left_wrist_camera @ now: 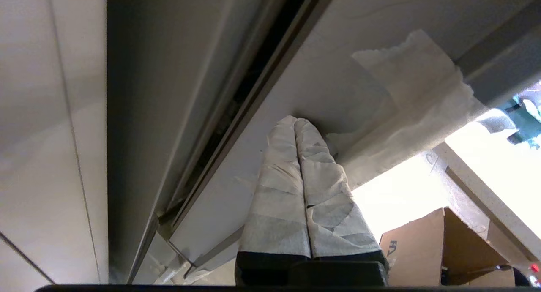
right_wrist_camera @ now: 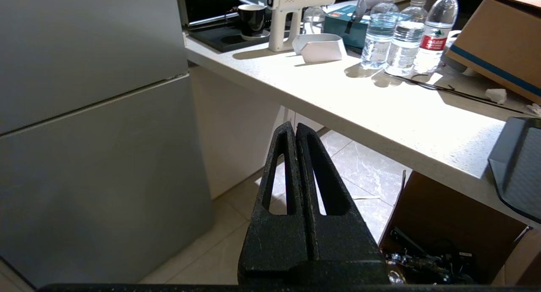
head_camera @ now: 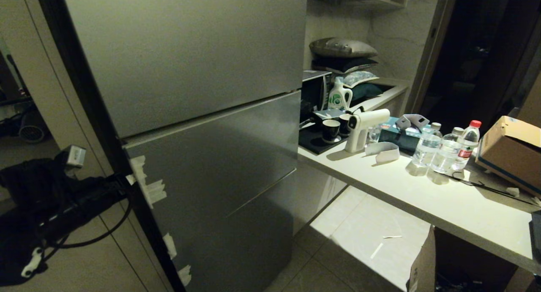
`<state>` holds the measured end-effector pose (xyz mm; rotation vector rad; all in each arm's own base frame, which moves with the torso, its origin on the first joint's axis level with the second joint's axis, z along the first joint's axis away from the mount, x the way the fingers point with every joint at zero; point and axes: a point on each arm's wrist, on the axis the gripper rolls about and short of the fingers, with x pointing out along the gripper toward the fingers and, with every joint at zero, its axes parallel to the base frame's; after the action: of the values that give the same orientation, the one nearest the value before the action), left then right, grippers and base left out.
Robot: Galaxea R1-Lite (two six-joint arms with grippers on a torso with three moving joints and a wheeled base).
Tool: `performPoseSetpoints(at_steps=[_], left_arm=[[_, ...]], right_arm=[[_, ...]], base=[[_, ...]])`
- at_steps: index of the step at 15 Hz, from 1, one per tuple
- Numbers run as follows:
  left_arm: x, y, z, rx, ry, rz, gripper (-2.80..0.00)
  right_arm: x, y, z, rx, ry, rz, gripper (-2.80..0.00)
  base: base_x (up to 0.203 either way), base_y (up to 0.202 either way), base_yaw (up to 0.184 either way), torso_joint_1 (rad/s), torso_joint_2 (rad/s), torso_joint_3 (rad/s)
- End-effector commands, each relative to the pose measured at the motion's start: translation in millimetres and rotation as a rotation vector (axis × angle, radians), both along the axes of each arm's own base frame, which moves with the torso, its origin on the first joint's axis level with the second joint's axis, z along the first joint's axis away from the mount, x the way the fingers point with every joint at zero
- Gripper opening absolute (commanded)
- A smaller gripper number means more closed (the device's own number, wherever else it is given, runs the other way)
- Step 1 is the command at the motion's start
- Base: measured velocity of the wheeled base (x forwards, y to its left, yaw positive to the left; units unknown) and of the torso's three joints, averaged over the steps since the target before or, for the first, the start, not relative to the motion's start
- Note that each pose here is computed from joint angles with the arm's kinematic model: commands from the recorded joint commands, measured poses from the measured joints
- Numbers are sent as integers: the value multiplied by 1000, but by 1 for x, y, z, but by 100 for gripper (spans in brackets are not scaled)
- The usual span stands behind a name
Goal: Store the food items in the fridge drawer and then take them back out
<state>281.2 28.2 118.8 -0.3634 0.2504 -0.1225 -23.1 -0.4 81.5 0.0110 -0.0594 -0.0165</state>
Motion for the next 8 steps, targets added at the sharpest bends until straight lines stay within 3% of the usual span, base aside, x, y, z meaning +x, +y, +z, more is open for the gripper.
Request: performPoseSetpoints(at_steps=[1,8], left_arm=[[-6,-2,1,-1,-3,-3,-280],[-54,-32,-2,5,39,-110,-280]], right_arm=[[1,0,-5,0,18,1,-280],[2,0,-5,0,19,1,-280]], base=[[0,0,0,0,0,0],[0,0,0,0,0,0]])
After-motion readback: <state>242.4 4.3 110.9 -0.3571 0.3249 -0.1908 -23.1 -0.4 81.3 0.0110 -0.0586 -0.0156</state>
